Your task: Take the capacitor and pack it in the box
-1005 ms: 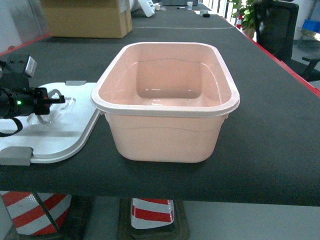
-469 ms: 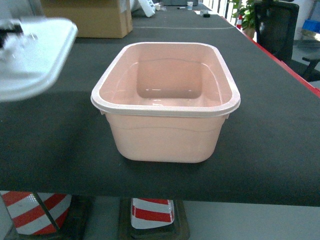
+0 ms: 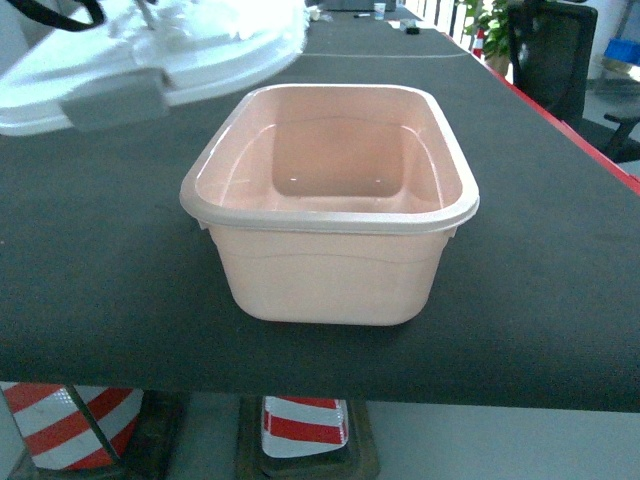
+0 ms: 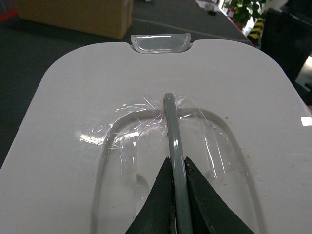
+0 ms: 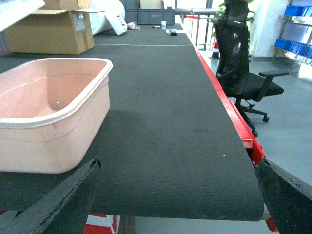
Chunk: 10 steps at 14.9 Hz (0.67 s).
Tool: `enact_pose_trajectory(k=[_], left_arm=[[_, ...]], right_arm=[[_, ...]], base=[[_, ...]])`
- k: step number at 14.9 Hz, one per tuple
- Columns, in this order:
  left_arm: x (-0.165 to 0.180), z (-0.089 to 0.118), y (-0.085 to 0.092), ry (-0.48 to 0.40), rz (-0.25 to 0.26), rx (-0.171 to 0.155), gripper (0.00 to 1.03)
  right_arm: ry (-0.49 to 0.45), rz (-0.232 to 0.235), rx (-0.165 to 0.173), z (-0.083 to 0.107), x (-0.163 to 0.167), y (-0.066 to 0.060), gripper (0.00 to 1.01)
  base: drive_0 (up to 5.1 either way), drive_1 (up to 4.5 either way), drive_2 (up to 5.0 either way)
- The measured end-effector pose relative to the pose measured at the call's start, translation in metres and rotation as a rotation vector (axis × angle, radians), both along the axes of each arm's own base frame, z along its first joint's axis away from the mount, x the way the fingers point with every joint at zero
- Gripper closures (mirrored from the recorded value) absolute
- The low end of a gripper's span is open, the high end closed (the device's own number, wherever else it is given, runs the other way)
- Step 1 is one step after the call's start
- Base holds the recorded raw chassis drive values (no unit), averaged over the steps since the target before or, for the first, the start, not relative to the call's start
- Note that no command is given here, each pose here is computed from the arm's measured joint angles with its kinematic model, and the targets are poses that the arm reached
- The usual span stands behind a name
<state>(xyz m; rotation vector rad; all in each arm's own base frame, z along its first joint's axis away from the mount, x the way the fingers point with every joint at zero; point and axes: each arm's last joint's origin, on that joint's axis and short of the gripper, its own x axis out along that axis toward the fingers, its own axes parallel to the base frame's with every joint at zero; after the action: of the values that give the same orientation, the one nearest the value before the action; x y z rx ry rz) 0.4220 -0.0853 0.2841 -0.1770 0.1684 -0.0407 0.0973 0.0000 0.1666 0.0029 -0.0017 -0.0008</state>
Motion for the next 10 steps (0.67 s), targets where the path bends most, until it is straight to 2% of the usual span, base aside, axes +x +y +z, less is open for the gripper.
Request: enact_pose_trajectory(k=[1,6,8,10], left_arm=[[-0.001,-0.006,-0.025,0.032,-0.02,-0.009,1.01],[-0.007,-0.024,-0.118,0.096,-0.13,0.026,1.01],[-0.005,-0.028,-0.133,0.107,-0.134,0.041,1.01],[-0.001,-0.037,-0.141,0.124,-0.129,0.068,1.01]], right_arm=[[0.0,0.0,0.0,0.0,0.0,0.0,0.03],[0.0,0.0,0.0,0.0,0.0,0.0,0.03],[0.0,0.0,0.0,0.0,0.0,0.0,0.03],[0.0,0.0,0.0,0.0,0.0,0.0,0.03]], base=[[0.0,0.0,0.0],[0.0,0.0,0.0],[0.0,0.0,0.0],[0.0,0.0,0.0]])
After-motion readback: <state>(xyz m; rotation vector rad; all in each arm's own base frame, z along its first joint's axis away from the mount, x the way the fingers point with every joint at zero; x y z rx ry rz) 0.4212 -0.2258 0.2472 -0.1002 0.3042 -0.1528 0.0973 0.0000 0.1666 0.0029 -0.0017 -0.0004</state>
